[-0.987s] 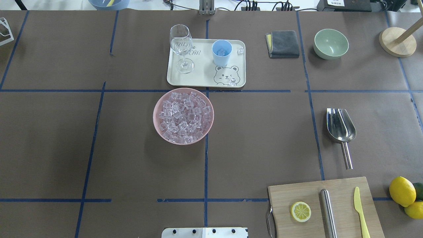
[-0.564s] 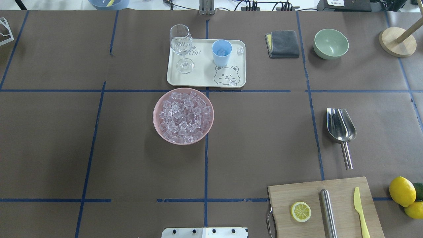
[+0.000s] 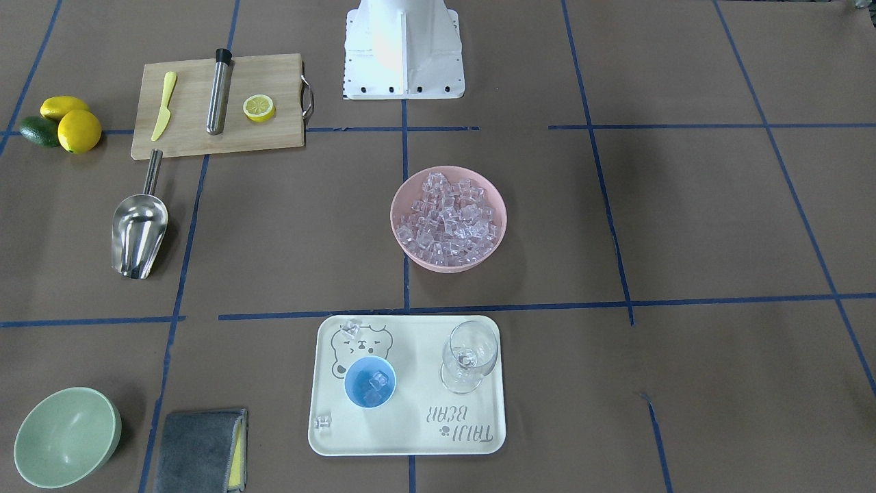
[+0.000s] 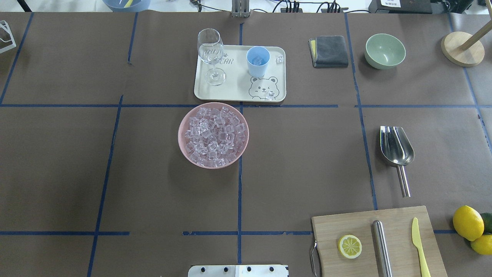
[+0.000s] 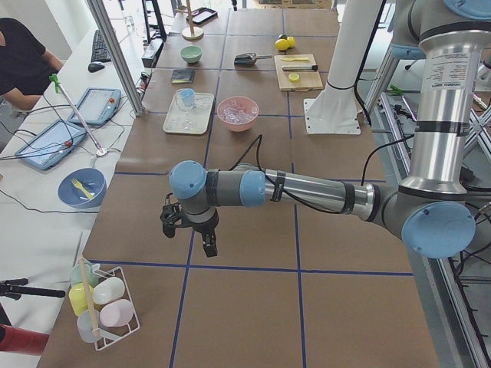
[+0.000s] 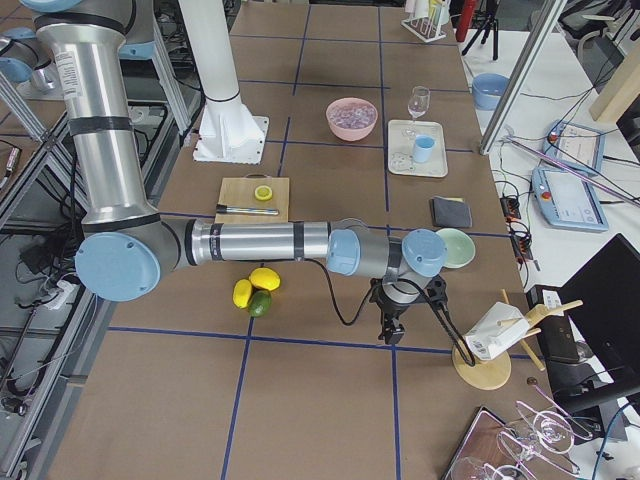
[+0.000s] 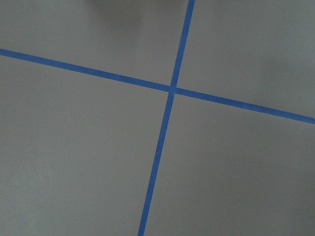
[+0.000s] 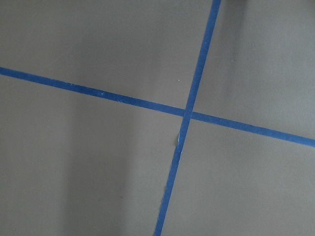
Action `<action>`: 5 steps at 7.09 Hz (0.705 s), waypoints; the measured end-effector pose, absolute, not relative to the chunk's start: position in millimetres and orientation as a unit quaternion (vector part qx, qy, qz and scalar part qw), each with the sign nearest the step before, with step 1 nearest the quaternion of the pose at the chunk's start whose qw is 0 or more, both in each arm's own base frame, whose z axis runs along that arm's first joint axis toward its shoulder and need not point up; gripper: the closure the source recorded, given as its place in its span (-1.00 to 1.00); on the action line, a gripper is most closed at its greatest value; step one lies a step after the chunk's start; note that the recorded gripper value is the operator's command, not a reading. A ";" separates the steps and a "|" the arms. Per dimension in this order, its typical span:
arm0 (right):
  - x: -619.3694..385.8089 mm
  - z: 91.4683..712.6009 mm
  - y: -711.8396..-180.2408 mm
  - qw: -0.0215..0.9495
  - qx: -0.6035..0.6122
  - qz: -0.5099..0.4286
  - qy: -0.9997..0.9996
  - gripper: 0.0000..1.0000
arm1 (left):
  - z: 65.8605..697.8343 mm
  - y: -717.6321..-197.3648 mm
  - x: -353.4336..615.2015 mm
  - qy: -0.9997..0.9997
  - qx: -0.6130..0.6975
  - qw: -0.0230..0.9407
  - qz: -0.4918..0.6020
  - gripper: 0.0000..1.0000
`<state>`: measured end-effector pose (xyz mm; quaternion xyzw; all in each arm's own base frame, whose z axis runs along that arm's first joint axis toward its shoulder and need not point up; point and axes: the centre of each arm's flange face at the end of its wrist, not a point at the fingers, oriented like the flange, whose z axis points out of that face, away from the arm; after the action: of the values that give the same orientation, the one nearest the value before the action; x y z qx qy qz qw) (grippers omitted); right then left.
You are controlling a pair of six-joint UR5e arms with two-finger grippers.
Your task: Put ice in cup with scoop
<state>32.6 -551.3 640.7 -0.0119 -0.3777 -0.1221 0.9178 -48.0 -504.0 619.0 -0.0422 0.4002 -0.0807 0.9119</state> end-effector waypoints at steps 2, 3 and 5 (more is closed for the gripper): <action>31.7 637.1 -553.6 0.918 -0.009 -0.124 -0.378 -1.00 | 625.7 -499.9 -47.9 0.404 -0.008 0.913 -0.063 -1.00; 31.3 636.7 -554.5 0.917 -0.009 -0.124 -0.378 -1.00 | 625.0 -501.2 -47.7 0.404 0.002 0.913 -0.058 -1.00; 30.8 637.2 -555.5 0.917 -0.010 -0.124 -0.378 -1.00 | 628.4 -503.3 -47.9 0.401 0.007 0.915 -0.051 -1.00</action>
<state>30.8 -555.5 637.2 -0.0095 -0.3783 -0.1242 0.9173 -47.9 -503.3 628.4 0.0074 0.4010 -0.0509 0.9146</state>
